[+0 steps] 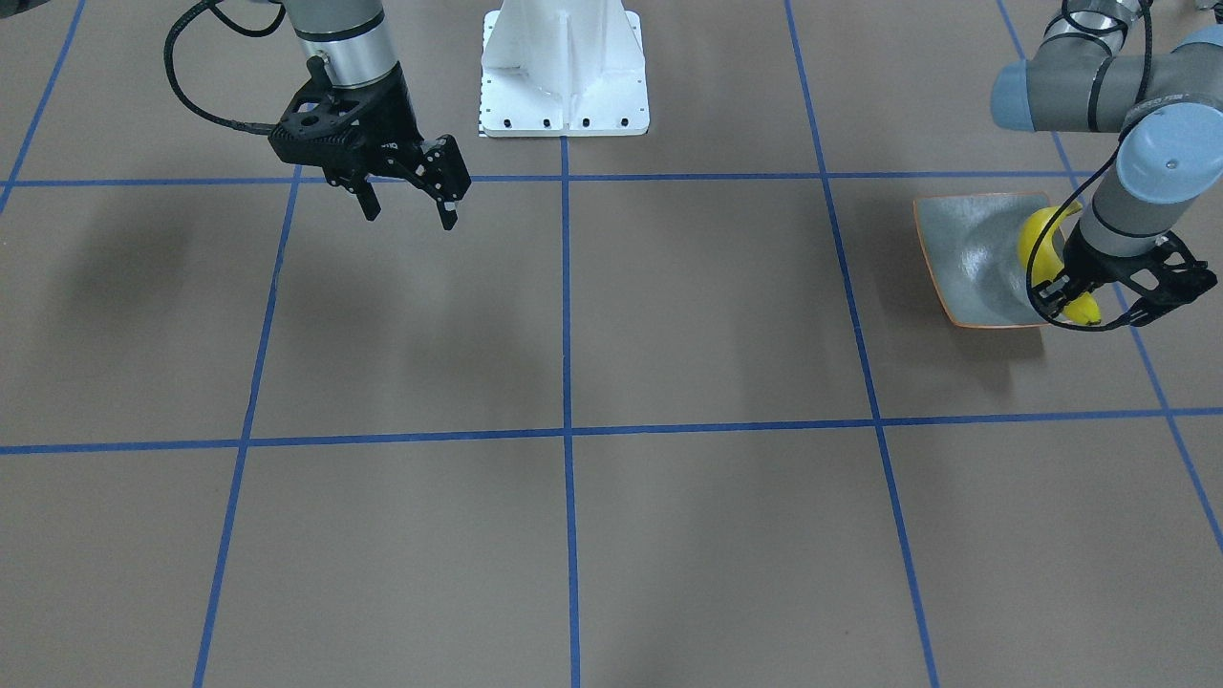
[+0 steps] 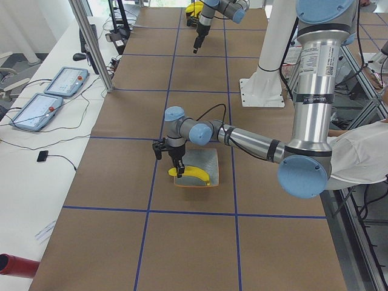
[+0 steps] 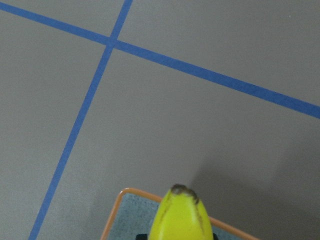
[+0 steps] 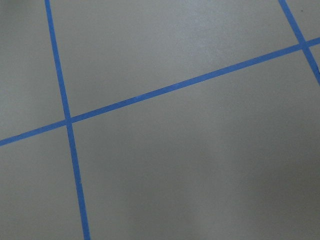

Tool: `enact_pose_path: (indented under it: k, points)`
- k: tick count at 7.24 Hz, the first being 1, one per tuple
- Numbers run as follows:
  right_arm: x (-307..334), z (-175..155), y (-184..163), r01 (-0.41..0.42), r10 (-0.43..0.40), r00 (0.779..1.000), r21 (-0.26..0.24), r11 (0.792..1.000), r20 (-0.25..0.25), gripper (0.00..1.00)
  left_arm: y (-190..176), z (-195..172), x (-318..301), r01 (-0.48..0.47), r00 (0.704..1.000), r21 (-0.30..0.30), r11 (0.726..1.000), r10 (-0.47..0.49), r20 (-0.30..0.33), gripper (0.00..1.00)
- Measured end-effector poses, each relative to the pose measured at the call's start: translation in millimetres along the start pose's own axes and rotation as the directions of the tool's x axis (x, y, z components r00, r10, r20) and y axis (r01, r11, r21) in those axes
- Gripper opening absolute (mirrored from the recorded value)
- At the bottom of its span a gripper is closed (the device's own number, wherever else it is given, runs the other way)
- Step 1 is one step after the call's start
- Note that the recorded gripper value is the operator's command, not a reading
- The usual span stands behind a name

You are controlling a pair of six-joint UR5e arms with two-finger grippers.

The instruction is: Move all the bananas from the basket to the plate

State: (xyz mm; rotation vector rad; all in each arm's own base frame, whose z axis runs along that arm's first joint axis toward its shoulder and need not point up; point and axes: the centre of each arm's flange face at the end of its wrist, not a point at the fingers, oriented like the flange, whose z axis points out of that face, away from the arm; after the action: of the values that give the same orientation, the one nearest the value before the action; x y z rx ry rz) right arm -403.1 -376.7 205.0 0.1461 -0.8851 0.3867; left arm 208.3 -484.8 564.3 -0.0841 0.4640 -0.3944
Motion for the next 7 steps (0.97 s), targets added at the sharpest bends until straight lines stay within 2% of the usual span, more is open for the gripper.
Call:
enact_pose_path:
  k: [1,5,7]
  points:
    - [0,0,0,0.0,0.0,1.0,0.001,1.0,0.001,1.0,-1,0,0,-0.004,1.0,0.005,1.0,0.004,0.001,1.0]
    - [3,-7,-6,-0.008,0.008,1.0,0.012,1.0,0.007,1.0,2,-18,5,-0.013,0.999,0.024,1.0,0.014,-0.033,1.0]
    - [40,-13,-31,-0.025,0.026,0.999,0.032,0.999,-0.027,1.0,9,-50,18,-0.026,0.994,0.02,0.999,0.028,-0.108,1.0]
